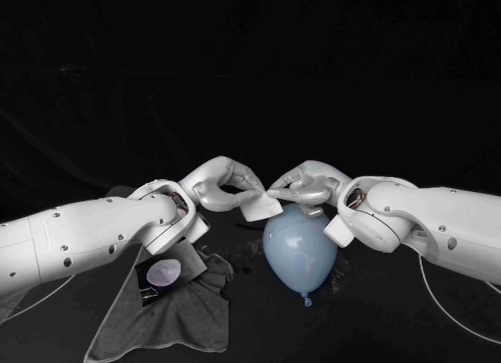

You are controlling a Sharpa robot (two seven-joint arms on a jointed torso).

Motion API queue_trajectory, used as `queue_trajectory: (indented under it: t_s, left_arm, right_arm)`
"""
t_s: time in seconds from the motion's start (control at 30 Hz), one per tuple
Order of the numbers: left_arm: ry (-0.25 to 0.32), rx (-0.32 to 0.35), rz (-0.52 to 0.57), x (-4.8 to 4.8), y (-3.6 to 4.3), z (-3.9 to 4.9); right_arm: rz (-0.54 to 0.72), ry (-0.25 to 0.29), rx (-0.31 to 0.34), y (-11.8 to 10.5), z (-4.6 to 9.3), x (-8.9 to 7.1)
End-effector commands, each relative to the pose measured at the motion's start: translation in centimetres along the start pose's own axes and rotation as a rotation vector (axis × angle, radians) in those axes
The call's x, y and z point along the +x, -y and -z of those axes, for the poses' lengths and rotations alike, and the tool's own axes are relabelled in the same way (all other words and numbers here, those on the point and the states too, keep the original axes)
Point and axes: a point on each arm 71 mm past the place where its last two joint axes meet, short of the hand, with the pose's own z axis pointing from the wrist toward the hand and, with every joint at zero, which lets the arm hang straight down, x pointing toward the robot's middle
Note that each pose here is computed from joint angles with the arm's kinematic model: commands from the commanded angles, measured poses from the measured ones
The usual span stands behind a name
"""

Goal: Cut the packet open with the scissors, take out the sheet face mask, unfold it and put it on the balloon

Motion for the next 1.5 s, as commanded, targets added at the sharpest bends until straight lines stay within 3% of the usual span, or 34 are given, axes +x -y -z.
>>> queue_trajectory:
  t_s: [0.03, 0.6, 0.97, 1.5]
  left_arm:
    - [0.001, 0.019, 0.0, 0.05, 0.31, -0.11]
    - [0.018, 0.052, -0.018, -0.26, 0.56, 0.17]
    - [0.022, 0.091, -0.018, -0.06, 1.12, 0.09]
    - [0.072, 0.132, -0.029, -1.97, 2.59, -0.39]
  right_arm:
    - [0.007, 0.013, -0.015, -0.1, 0.0, -0.1]
    - [0.001, 0.031, 0.01, 0.4, 0.1, -0.5]
    - [0.015, 0.043, 0.051, 0.6, -0.1, -0.5]
    - [0.066, 0.133, 0.141, 1.3, -0.3, -1.3]
